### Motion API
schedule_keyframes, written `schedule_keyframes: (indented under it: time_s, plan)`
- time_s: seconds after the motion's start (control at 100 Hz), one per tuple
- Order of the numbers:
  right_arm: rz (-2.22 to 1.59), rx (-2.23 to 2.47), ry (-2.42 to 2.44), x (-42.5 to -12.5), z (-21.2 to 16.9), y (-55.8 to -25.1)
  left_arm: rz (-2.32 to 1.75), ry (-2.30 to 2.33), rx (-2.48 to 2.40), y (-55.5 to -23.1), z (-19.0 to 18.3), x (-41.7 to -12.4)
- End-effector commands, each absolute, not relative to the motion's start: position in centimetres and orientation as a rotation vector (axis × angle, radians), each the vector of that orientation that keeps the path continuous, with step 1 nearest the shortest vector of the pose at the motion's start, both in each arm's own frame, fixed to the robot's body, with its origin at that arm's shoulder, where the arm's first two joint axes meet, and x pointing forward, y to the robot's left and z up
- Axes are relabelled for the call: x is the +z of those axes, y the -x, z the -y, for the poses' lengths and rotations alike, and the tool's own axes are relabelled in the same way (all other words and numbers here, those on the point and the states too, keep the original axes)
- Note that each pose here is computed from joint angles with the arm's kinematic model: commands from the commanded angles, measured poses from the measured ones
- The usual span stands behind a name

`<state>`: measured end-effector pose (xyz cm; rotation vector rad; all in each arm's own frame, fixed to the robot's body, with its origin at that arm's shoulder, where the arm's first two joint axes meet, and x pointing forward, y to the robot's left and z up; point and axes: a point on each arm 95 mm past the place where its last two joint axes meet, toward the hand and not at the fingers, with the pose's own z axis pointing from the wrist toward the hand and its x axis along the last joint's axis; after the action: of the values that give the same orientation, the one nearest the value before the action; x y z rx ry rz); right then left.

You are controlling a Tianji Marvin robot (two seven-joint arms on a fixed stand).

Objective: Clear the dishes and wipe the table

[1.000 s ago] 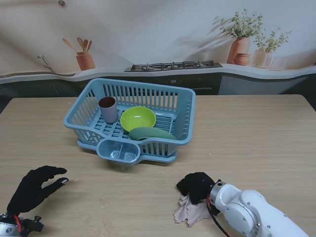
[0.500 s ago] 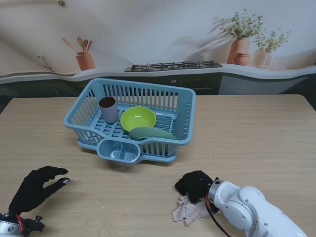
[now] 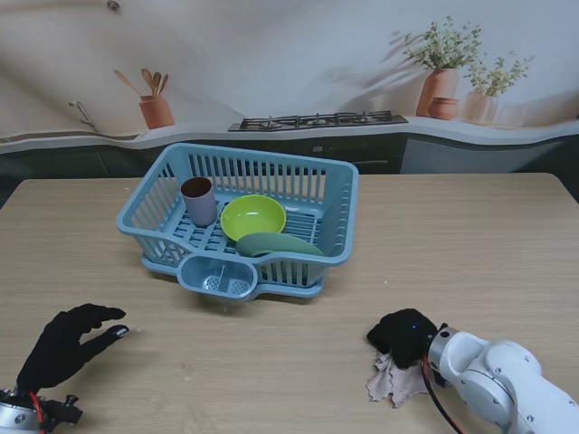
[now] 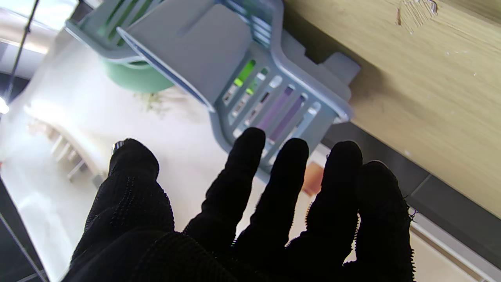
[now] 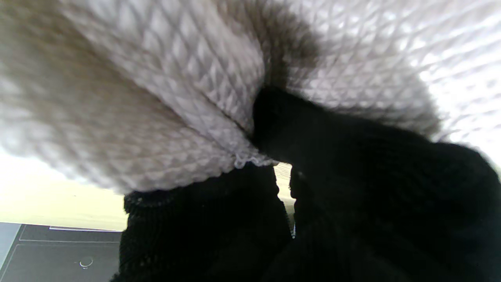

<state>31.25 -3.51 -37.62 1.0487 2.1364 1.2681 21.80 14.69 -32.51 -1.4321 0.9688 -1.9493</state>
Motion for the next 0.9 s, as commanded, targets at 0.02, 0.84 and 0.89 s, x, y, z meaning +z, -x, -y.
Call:
schedule_keyframes:
  time_s: [0.02,0.84,0.89]
  plan:
    - [-2.218,1.186,-1.134,-40.5,4.0,-29.6,-0.988,1.445,-1.951,-21.7,-14.5,-32.6]
    - [-2.326,1.389,-1.207,-40.2,-7.8,-31.4,-0.958,1.434,-1.967,-20.9,-14.6,-32.6]
    - [-2.315,1.376,-1.215,-40.3,-7.0,-31.3,-0.958,1.432,-1.967,-20.9,-14.6,-32.6]
